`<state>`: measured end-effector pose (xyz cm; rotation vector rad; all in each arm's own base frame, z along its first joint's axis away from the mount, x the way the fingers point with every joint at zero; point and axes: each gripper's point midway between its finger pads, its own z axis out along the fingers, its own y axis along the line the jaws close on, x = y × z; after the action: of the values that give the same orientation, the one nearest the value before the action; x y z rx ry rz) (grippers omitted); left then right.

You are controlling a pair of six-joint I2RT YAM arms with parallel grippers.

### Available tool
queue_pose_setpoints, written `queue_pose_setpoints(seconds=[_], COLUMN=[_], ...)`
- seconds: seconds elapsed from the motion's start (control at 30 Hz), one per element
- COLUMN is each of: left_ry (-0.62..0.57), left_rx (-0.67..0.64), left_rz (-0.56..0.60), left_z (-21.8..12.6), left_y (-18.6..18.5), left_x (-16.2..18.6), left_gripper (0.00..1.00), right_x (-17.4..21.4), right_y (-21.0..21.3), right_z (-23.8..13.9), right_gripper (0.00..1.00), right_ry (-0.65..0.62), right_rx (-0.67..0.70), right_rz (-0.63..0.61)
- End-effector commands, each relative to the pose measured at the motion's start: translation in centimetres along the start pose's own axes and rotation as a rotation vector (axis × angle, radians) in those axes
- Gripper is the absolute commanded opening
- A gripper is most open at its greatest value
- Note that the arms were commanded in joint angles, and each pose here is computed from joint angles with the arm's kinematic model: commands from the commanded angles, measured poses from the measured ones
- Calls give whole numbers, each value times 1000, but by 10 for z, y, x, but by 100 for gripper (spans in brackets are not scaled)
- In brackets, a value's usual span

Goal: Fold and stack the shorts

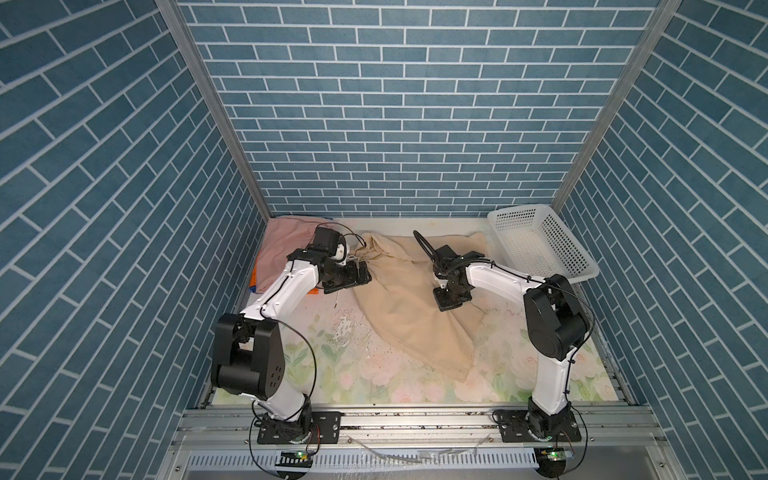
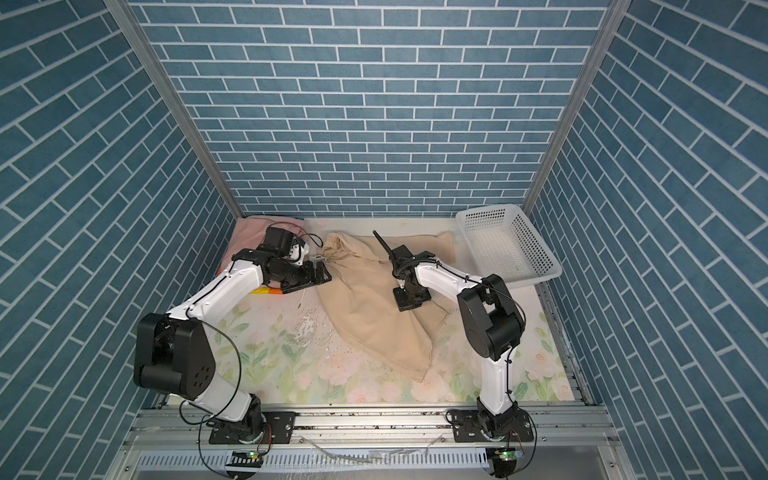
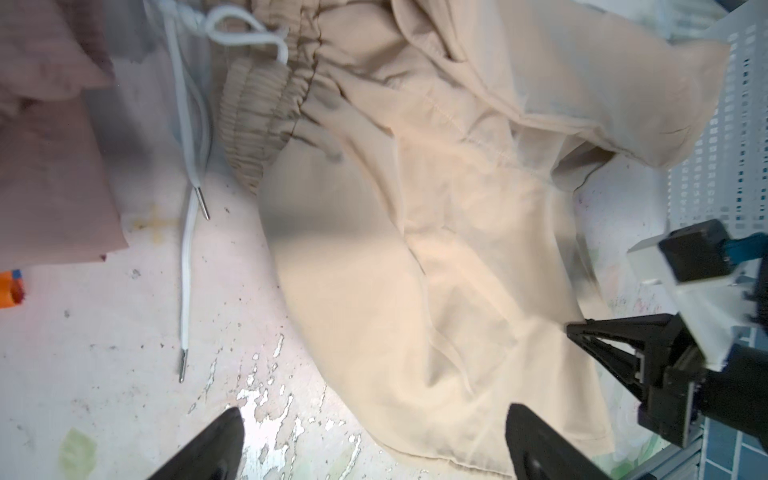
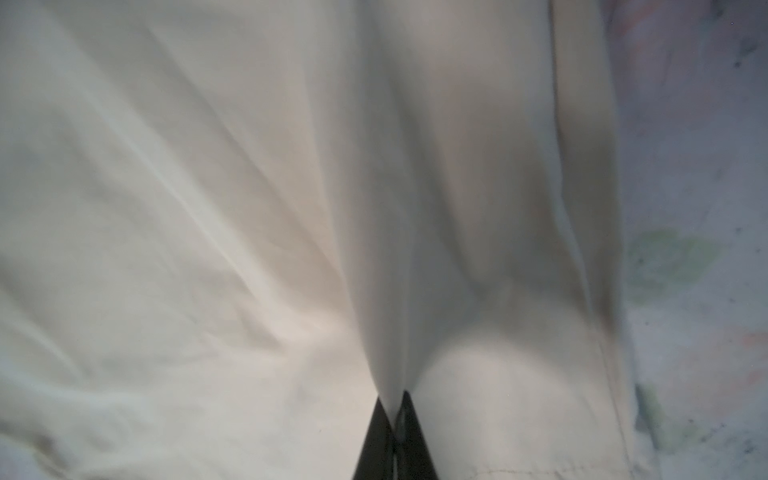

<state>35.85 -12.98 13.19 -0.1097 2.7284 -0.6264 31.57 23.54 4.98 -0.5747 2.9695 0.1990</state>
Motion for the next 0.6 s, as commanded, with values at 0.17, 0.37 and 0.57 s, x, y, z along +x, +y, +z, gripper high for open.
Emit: queue_pose_setpoints(seconds=[0.17,0.37,0.57], left_ry=[3,10,38], left_rx=[9,56,137], left_rz=[-21,-77,-134], left_z=[9,20,32], left_y=[7,3,-2], left_x=[8,10,20], left_gripper=[100,100,100], right_x=[-62,-86,-84], right_y=[-78,-122,-68], right_z=[-71,-68,-97], right_gripper=[0,12,62], right_ry=[-188,-123,-193], right_rx=[-161,-45,64], right_rz=[248,278,73])
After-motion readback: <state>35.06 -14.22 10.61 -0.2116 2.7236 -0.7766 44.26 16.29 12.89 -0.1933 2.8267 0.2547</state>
